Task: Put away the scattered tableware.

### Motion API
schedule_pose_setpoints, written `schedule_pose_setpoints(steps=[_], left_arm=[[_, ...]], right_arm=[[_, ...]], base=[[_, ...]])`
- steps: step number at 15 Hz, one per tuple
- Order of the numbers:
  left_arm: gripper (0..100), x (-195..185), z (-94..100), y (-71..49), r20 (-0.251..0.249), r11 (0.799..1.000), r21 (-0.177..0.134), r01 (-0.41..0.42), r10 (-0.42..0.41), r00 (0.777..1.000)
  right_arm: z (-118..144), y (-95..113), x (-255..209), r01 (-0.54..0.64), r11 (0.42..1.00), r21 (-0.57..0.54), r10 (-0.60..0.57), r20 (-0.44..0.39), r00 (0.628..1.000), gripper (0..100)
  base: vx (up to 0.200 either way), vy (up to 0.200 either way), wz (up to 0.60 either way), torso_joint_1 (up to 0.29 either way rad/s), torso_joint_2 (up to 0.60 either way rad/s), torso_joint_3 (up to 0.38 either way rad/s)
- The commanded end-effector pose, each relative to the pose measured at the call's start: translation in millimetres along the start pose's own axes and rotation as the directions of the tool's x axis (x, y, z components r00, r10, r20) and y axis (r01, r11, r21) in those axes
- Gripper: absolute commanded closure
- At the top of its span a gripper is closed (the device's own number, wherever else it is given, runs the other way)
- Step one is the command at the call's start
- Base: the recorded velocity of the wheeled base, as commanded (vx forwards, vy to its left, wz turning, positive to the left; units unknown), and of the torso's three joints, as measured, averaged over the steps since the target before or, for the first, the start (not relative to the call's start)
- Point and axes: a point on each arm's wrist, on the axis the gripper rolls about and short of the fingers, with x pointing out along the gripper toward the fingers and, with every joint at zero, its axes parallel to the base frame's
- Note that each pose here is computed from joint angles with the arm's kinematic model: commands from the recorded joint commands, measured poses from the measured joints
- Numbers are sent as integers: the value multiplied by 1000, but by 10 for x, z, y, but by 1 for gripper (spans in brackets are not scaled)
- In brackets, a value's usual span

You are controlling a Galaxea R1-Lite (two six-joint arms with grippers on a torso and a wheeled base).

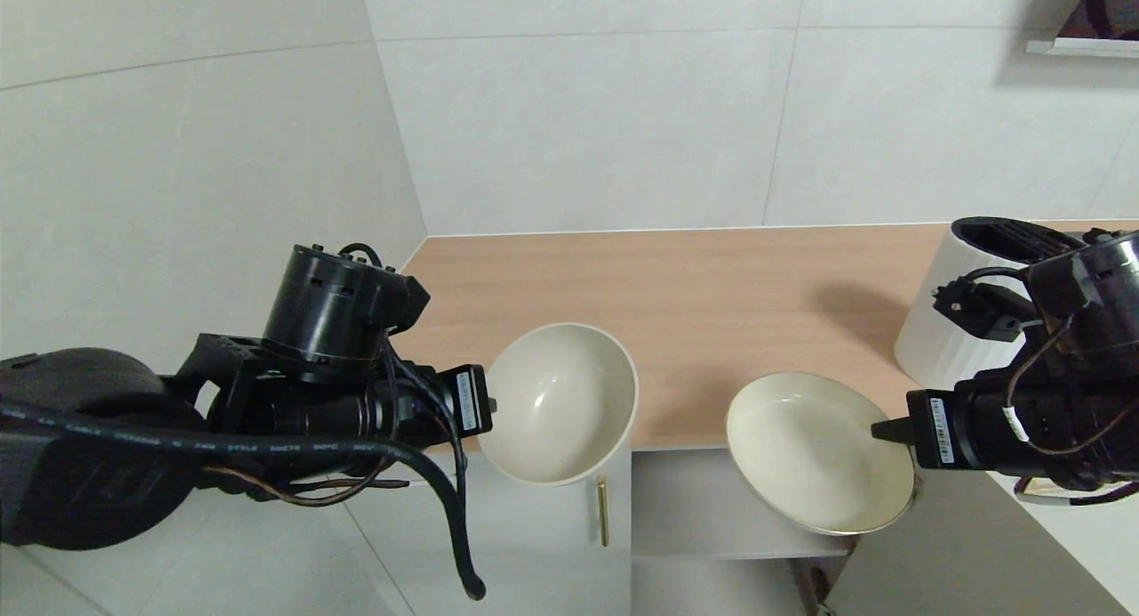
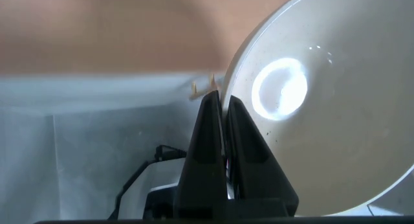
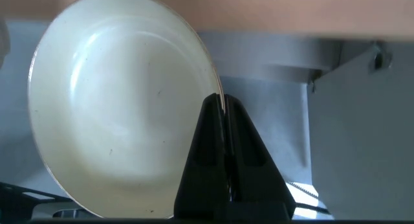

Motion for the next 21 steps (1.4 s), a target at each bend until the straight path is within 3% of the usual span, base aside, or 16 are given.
schedule_pose_setpoints(steps=[1, 21], left_arm=[[100, 29, -13, 0, -8, 1000, 3, -3, 4, 1000], [100, 113, -55, -1, -34, 1000, 9, -14, 15, 999]], right_arm=[[-2, -1, 14, 2, 1000, 0, -2, -5, 1000, 100], [-31, -11, 189, 24, 1000, -1, -24, -60, 998, 100]], base=[[0, 0, 0, 0, 0, 0], [0, 0, 0, 0, 0, 0]])
